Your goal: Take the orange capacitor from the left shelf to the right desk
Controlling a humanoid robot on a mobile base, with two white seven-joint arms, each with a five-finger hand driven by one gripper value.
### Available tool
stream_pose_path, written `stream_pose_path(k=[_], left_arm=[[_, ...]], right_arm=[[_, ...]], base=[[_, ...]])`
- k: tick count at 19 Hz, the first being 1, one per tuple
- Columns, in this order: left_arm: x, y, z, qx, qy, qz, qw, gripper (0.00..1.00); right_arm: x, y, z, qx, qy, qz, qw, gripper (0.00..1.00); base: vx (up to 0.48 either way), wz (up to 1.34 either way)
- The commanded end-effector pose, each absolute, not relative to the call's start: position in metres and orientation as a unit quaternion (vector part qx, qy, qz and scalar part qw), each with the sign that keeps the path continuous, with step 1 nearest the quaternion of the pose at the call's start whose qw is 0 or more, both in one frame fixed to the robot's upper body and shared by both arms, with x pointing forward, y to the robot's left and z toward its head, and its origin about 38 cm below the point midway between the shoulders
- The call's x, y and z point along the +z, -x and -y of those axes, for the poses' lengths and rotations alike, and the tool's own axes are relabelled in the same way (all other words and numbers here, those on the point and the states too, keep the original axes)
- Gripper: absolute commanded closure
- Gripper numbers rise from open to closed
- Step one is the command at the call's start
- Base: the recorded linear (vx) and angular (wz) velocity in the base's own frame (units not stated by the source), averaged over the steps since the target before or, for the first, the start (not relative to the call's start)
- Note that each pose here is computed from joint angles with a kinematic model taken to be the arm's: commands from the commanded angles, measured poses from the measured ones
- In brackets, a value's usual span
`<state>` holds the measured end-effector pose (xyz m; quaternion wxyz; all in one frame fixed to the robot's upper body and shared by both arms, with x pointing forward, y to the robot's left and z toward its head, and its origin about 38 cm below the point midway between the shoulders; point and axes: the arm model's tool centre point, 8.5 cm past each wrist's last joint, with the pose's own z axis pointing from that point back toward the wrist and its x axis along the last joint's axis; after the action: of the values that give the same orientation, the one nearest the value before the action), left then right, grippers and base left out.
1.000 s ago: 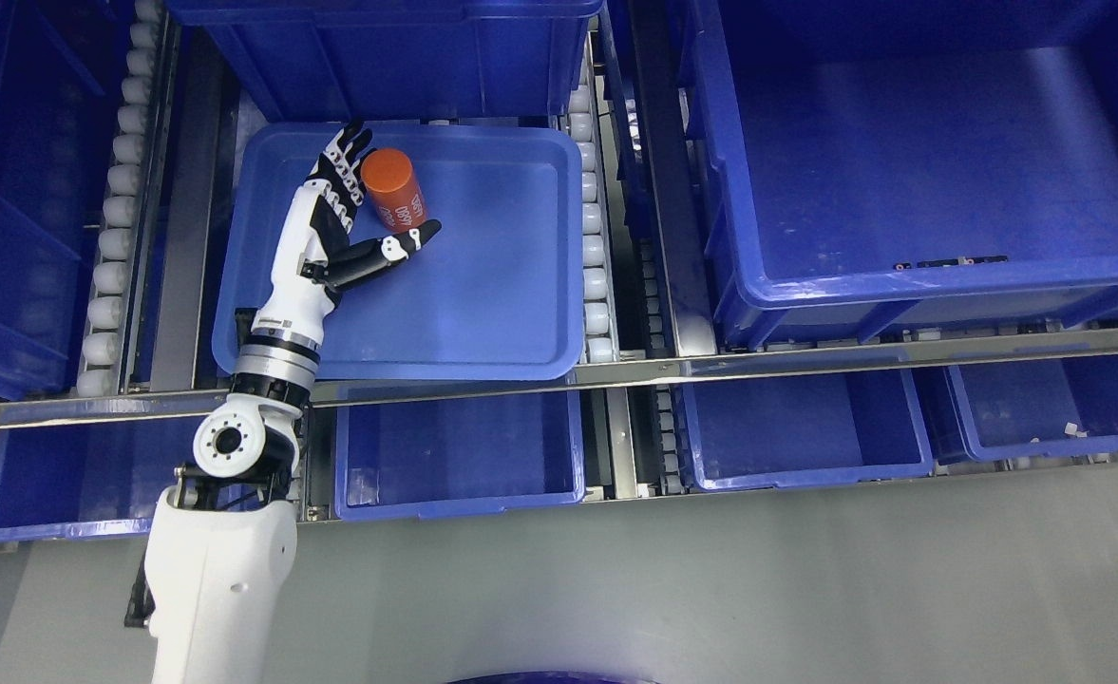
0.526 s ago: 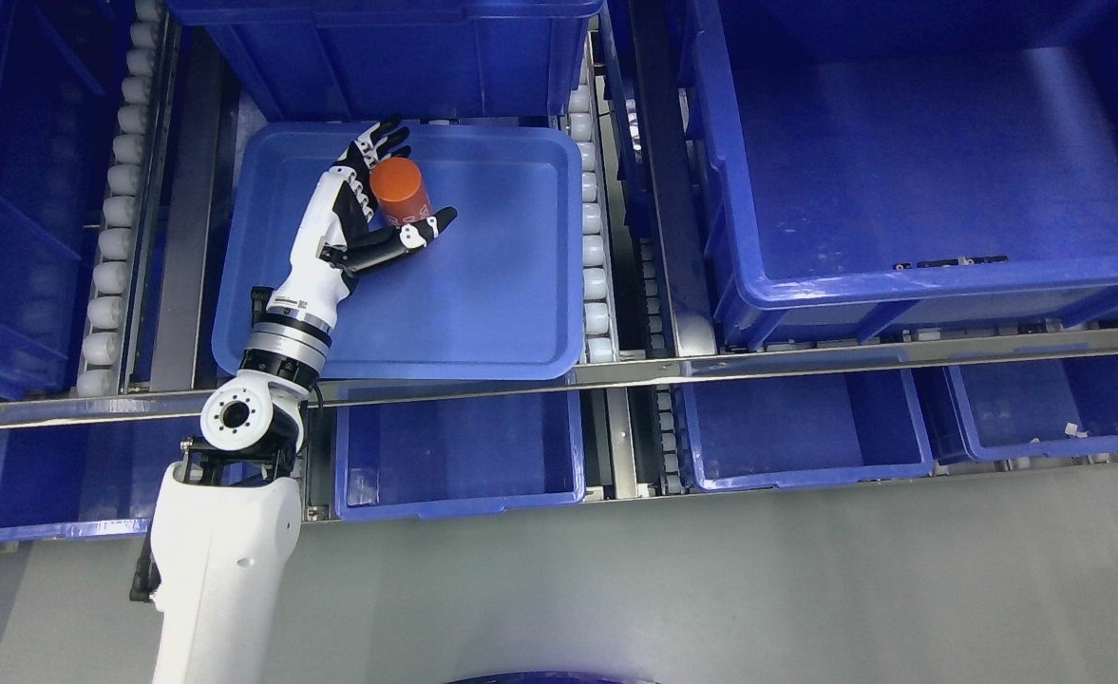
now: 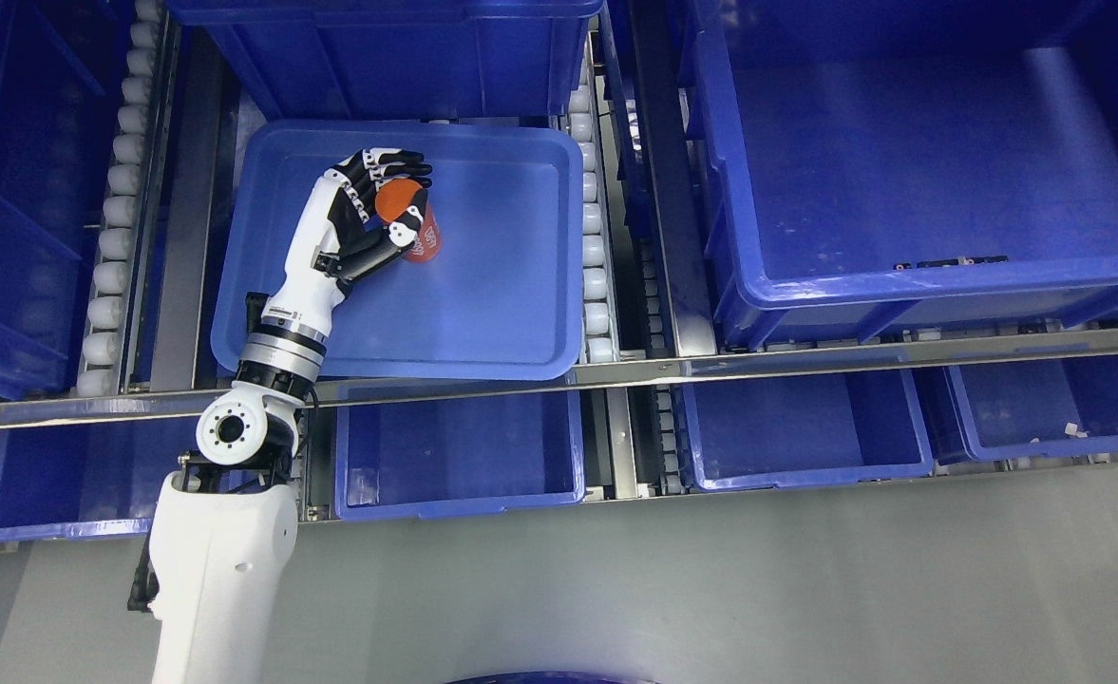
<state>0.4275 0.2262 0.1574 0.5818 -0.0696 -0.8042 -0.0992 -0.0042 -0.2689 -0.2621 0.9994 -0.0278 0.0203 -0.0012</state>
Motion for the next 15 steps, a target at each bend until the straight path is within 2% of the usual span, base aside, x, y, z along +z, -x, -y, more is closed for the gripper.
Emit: stream_pose_path(k=[1,10,12,13,14,15], left_arm=[[0.157,-0.424,-0.247,-0.082,0.057,0.818,0.567,1.0],[0.203,-0.418,-0.245,-0.074,0.07,0.866,0.489,1.0],[0.203,-0.418,-0.245,-0.074,0.071,0.867,0.488,0.97],[0.201,-0.417,-0.242,-0.076,0.074,0.864,0.493,0.81],[0.196,-0.418,-0.238,-0.081,0.077,0.857,0.503,0.43],[0.19,-0.418,-0.231,-0.088,0.082,0.845,0.522,0.18]], right_arm=[[-0.262,-0.008,0.28,-0.003,0.036,-0.003,0.999,0.0],[-0.262,-0.008,0.28,-0.003,0.037,-0.003,0.999,0.0],[-0.262,-0.008,0.28,-0.003,0.037,-0.003,0.999,0.0],[-0.262,-0.008,0.28,-0.003,0.036,-0.003,0.999,0.0],[-0.262,-0.008,0.28,-0.003,0.036,-0.003,0.999,0.0],[-0.262,-0.008,0.28,-0.003,0.036,-0.003,0.999,0.0]], base=[[0.0,0.0],[0.0,0.0],[0.0,0.0],[0.0,0.0],[0.0,0.0],[0.0,0.0]])
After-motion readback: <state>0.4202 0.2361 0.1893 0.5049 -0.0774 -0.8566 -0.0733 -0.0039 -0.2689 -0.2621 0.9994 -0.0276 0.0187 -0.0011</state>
